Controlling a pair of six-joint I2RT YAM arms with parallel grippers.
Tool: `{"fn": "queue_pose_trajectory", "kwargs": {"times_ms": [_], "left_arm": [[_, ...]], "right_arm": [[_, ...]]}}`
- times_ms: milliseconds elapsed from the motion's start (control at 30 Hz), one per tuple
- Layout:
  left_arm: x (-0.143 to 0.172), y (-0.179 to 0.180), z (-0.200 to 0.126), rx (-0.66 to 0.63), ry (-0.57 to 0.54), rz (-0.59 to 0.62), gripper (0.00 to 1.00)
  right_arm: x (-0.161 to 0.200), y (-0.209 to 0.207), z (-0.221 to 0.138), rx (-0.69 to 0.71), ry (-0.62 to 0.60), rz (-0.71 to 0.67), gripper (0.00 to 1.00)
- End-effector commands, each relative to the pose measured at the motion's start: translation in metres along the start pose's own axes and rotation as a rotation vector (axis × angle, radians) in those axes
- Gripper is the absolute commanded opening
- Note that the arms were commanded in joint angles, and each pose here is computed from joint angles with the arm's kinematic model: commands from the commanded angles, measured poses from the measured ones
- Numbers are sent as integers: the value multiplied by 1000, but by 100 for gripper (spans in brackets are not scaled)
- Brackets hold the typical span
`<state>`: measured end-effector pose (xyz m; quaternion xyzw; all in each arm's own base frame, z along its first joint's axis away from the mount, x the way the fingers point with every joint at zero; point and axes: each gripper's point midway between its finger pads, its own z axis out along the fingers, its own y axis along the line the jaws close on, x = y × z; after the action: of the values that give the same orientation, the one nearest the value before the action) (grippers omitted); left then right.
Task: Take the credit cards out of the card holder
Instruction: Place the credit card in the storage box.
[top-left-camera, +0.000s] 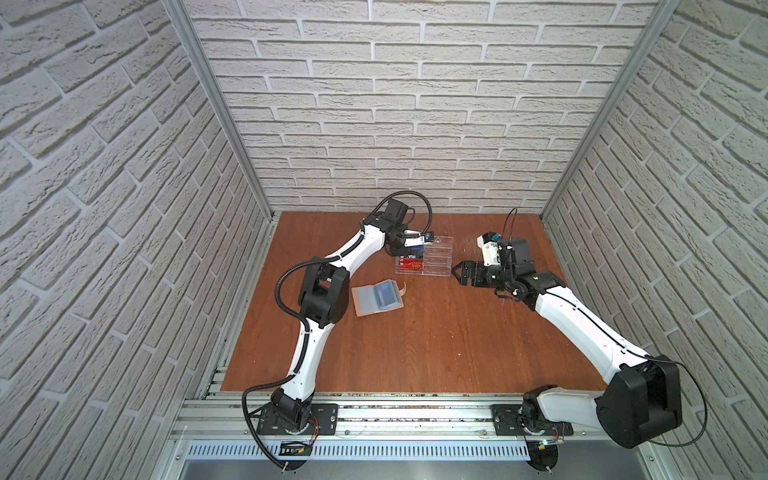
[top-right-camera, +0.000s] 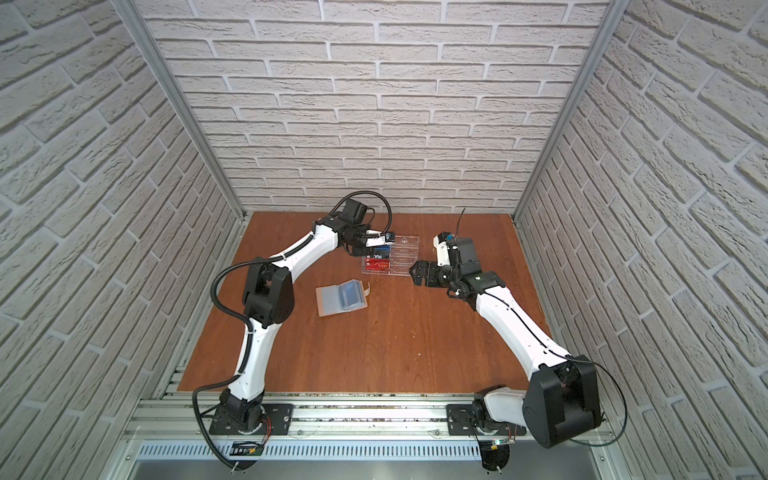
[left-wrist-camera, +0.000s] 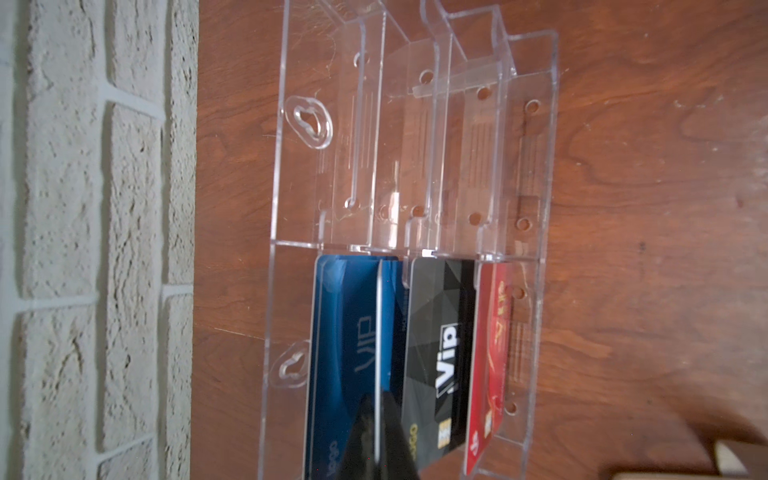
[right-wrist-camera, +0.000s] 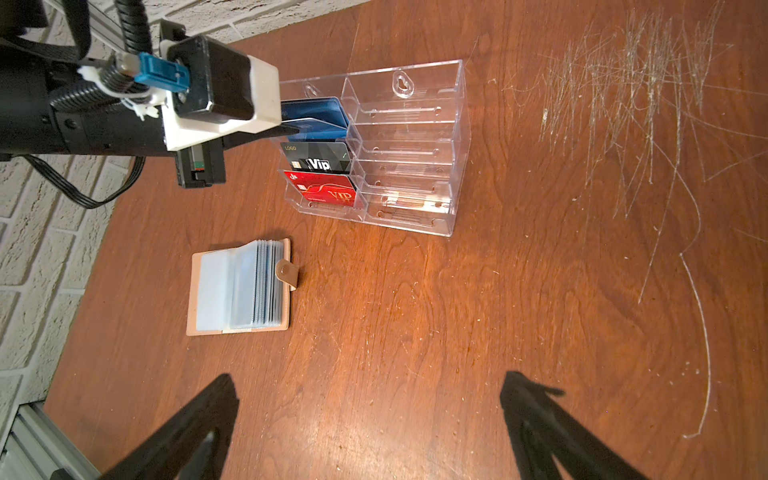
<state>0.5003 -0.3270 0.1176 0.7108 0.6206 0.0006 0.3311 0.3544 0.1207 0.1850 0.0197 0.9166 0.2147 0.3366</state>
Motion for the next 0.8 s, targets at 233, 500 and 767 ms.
{"fn": "queue_pose_trajectory", "kwargs": {"times_ms": [233,500,767], "left_arm": [[1,0,6,-1,21,53,0],[1,8,5,-52,26,62,9],[-5,11,5,-73,15,61,18]], "right_arm": [[-7,4,4,-45,-28,10,100],[-5,5,10,-66,-17,21,100],[-4,5,8,-66,-19,19,100]]}}
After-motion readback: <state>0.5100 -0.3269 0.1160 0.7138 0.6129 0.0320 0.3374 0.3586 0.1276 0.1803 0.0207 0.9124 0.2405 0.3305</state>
